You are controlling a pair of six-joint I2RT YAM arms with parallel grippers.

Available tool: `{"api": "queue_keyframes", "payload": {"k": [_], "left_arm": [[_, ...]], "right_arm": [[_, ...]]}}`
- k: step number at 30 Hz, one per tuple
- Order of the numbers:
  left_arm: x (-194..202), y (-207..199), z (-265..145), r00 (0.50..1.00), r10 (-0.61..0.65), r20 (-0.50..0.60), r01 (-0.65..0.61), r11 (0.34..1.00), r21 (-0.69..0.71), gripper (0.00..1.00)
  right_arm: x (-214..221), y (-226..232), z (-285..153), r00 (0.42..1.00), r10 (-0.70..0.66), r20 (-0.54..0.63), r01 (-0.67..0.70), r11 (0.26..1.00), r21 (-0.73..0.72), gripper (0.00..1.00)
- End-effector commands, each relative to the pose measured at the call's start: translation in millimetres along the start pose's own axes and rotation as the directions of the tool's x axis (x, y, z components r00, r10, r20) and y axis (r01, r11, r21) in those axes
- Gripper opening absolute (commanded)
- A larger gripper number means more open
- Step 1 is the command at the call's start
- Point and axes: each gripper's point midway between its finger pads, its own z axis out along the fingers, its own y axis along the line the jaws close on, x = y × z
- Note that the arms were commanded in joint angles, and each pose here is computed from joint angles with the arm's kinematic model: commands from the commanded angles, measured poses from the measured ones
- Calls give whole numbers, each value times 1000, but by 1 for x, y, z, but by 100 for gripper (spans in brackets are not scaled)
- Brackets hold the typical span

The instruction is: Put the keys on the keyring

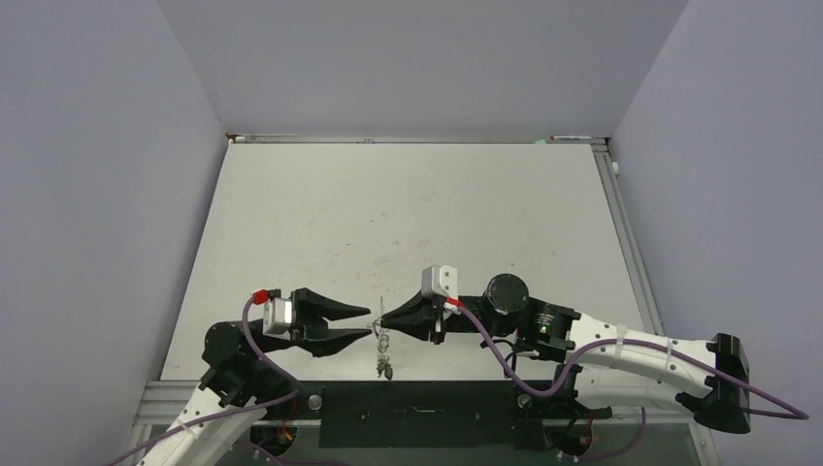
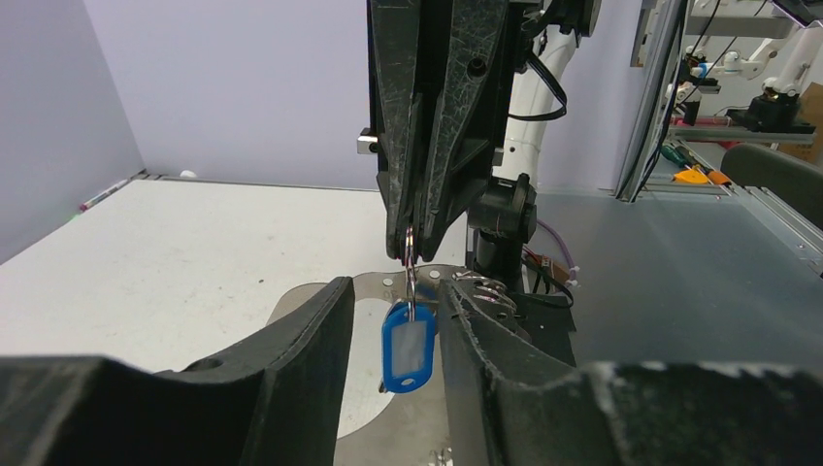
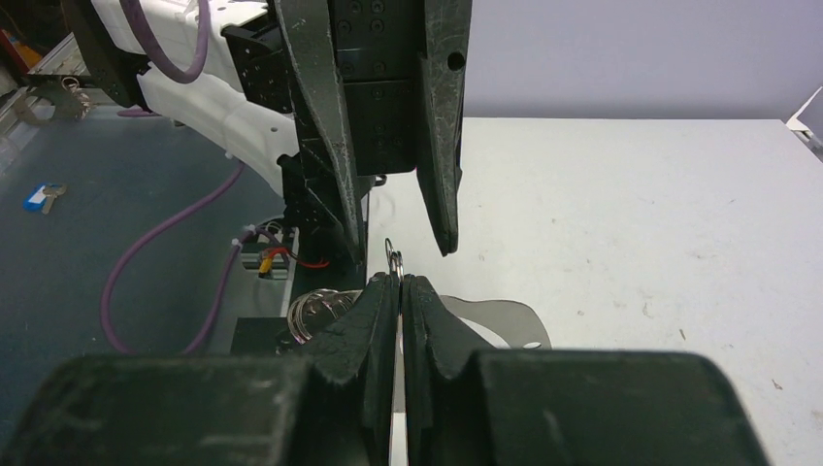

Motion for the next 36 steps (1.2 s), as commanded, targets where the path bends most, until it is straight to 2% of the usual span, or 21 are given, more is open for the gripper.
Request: {"api": "queue_keyframes", "payload": {"k": [1, 10, 18, 26, 32, 36], "left_arm": [[-5, 3, 2, 1000, 21, 0, -21, 1000, -13, 32], [-3, 5, 2, 1000, 21, -6, -21, 1000, -19, 24], [-4, 3, 2, 1000, 21, 0, -21, 1000, -10, 28], [-2, 4, 2, 1000, 14, -9, -14, 1000, -14, 27], [-1, 5, 3, 1000, 9, -16, -9, 1000, -15, 24], [-1, 5, 3, 1000, 11, -16, -11, 1000, -18, 18]], "right_arm": [[-51, -5, 4, 988, -45, 150, 43, 999, 16, 5], [-52, -3, 6, 988, -36, 153, 36, 999, 3, 5], [-47, -7, 10, 990, -32, 140, 30, 999, 18, 5], [-49, -6, 11, 989, -36, 143, 34, 999, 16, 5], [-51, -4, 13, 988, -39, 149, 38, 999, 7, 5], [-49, -2, 15, 989, -36, 145, 37, 999, -2, 5]]}}
